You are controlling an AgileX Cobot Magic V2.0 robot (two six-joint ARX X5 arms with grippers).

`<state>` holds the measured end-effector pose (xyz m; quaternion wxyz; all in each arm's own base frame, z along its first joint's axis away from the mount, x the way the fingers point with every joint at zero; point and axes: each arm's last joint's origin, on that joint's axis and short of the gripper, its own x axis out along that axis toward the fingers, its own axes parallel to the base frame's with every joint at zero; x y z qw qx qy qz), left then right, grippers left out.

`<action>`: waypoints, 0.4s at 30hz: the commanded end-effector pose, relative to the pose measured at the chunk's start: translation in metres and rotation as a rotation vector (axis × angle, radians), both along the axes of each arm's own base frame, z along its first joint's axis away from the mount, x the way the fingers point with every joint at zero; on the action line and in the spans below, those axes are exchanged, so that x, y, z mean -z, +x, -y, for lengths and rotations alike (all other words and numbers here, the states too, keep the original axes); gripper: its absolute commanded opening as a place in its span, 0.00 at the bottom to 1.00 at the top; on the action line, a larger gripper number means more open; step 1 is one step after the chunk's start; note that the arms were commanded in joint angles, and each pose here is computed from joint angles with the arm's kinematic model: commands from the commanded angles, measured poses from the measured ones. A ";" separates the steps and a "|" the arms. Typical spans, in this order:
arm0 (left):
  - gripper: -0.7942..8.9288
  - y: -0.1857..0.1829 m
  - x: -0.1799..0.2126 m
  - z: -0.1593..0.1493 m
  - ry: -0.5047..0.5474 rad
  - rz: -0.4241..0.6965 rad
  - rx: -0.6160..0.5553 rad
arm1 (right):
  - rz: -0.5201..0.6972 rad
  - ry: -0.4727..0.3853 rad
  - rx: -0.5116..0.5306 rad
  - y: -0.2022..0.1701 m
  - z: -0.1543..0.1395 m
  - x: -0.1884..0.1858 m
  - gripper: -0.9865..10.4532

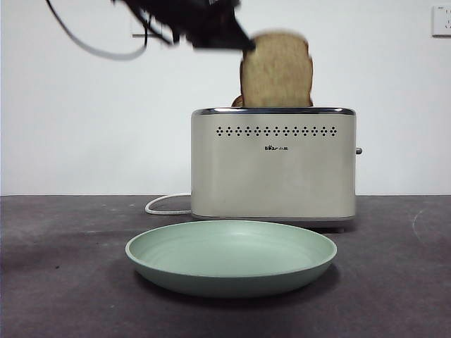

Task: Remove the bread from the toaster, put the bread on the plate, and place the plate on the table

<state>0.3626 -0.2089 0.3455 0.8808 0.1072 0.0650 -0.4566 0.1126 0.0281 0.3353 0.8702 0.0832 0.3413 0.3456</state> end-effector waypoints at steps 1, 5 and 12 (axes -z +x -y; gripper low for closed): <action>0.07 -0.007 -0.027 -0.002 -0.009 0.002 0.008 | -0.004 0.000 0.001 0.001 0.000 0.000 0.61; 0.08 -0.026 -0.064 -0.012 -0.035 0.063 0.011 | -0.012 -0.001 0.002 0.003 0.000 0.001 0.61; 0.08 -0.078 -0.117 -0.043 -0.107 0.102 -0.050 | -0.038 -0.003 0.002 0.010 -0.001 0.004 0.61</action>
